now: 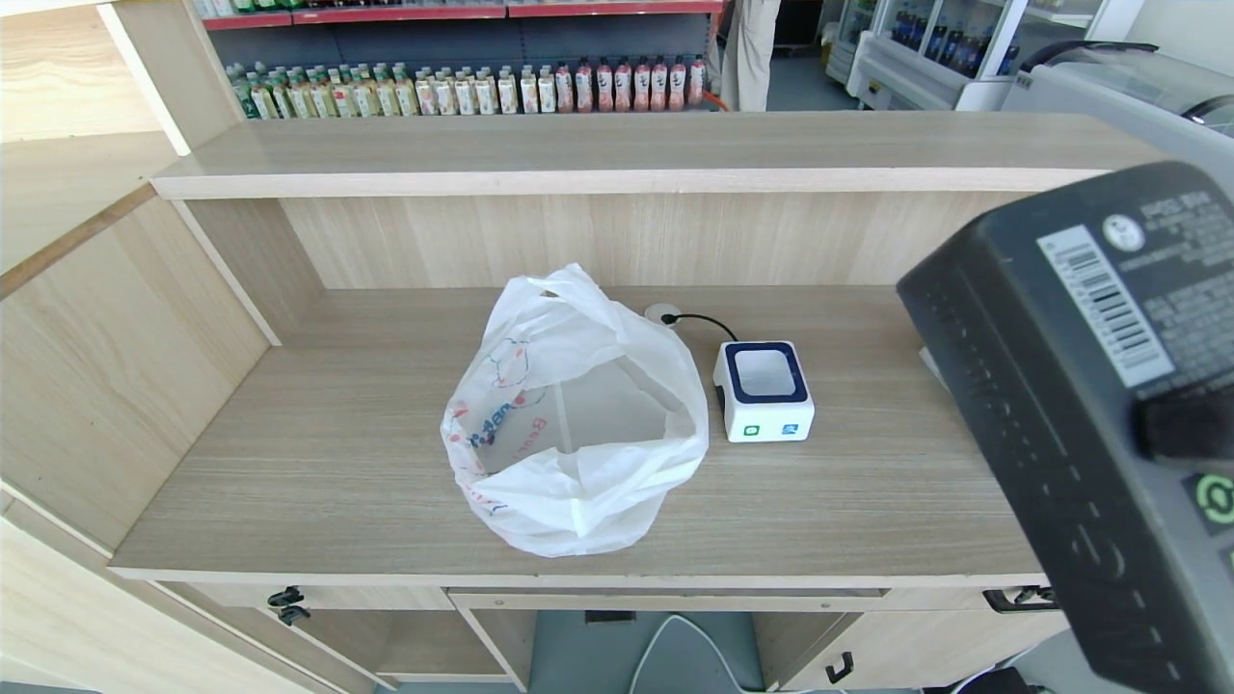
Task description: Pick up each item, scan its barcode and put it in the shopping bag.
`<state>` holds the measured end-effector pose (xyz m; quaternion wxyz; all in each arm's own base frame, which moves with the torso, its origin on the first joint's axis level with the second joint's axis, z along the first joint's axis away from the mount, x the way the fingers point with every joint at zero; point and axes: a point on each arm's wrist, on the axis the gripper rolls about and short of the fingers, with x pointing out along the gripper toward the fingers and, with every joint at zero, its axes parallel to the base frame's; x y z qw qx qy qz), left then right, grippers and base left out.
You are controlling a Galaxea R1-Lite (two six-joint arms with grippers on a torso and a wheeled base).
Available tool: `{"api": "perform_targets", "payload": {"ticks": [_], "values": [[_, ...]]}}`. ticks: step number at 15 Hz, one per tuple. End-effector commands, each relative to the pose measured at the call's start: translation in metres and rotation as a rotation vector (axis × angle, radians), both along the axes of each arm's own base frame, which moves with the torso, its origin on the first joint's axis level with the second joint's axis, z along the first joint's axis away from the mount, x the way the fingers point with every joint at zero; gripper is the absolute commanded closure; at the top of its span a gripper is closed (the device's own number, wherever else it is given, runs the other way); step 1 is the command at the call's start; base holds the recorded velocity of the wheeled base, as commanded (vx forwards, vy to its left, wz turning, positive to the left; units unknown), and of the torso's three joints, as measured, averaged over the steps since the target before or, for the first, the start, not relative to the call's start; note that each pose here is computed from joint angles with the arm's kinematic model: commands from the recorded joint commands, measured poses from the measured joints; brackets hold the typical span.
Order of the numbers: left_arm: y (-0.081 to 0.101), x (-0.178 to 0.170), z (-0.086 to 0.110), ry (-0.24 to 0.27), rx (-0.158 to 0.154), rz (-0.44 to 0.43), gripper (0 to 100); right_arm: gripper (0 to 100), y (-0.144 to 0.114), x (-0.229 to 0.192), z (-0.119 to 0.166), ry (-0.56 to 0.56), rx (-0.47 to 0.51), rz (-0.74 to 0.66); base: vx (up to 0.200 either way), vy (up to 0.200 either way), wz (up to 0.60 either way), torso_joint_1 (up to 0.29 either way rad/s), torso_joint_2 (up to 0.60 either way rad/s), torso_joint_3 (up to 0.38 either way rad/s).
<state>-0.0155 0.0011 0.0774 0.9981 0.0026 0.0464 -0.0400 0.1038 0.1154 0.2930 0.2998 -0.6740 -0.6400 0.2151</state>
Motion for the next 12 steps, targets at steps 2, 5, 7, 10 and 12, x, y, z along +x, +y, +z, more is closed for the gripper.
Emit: {"api": "perform_targets", "payload": {"ticks": [2,5,7,10,12], "values": [[0.000,0.000,0.000,0.001,0.000,0.000,0,100,-0.001,0.000,-0.002,0.011,-0.008,-0.007,0.000,0.000,0.00,0.000,0.00,0.000],[0.000,0.000,0.000,0.001,0.000,0.000,0,100,-0.004,0.008,-0.002,0.098,-0.008,-0.072,0.000,0.000,0.00,0.000,0.00,0.000],[0.000,0.000,0.000,0.001,0.000,0.000,0,100,-0.010,0.012,-0.001,0.201,0.025,-0.190,0.000,0.000,0.00,0.000,0.00,0.000],[0.000,0.000,0.000,0.001,0.000,0.000,0,100,-0.021,0.011,0.006,0.501,0.235,-0.479,0.000,0.000,0.00,0.000,0.00,0.000],[0.000,0.000,0.000,0.001,0.000,0.000,0,100,-0.030,0.013,0.022,0.778,0.583,-0.715,0.000,0.000,0.00,0.000,0.00,0.000]]}}
